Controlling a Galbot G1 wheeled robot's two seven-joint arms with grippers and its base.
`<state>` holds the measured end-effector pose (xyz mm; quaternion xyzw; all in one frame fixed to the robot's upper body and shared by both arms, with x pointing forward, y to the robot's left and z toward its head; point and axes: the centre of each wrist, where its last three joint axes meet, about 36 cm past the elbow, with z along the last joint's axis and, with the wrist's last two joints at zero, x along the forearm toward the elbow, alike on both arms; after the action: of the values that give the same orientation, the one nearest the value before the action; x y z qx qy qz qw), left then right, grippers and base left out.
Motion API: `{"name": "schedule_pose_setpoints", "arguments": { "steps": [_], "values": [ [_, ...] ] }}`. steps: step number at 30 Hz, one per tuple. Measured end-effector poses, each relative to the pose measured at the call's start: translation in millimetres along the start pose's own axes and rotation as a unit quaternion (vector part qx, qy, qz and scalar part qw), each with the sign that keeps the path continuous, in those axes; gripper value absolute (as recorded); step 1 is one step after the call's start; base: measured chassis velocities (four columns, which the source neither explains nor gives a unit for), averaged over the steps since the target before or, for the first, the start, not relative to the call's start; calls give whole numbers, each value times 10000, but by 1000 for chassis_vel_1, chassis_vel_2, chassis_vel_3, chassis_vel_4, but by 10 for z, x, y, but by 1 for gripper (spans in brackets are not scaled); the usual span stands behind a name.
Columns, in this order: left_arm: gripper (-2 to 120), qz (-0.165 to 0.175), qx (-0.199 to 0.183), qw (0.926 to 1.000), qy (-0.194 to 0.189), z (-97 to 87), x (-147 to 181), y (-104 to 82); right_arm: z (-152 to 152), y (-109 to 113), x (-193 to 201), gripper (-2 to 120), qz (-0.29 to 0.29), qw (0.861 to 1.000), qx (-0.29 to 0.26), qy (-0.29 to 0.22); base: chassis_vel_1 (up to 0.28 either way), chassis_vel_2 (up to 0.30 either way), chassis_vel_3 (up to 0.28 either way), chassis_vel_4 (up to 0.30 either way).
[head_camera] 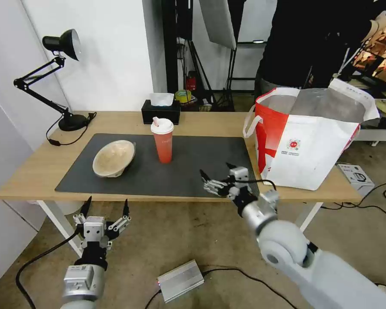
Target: Pick up the trash from the table and place it into the takeout bag.
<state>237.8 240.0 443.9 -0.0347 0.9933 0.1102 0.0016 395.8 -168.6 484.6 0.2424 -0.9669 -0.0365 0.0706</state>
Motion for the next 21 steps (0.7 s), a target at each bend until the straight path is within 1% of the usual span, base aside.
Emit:
{"name": "schedule_pose_setpoints", "arguments": {
  "steps": [3, 7, 11, 12, 16, 21],
  "values": [
    [100, 0, -8, 10000, -6, -1, -3, 4, -17, 13, -89, 100, -104, 9999, -42, 82, 0, 0, 0, 0],
    [100, -5, -16, 10000, -10, 1, -9, 11, -56, 6, -243, 100, -249, 9997, 21, 59, 0, 0, 0, 0],
    [100, -15, -14, 10000, -12, 5, -15, 16, -158, -22, -505, 100, -334, 9992, 231, -20, 0, 0, 0, 0],
    [100, -15, -14, 10000, -12, 5, -15, 16, -158, -22, -505, 100, -334, 9992, 231, -20, 0, 0, 0, 0],
    [100, -19, -10, 10000, -27, 6, -30, 21, -275, -52, -724, 100, -352, 9986, 369, -104, 0, 0, 0, 0],
    [100, -27, -18, 10000, -21, 16, -35, 32, -302, -59, -849, 100, -344, 9986, 392, -91, 0, 0, 0, 0]
  ]
}}
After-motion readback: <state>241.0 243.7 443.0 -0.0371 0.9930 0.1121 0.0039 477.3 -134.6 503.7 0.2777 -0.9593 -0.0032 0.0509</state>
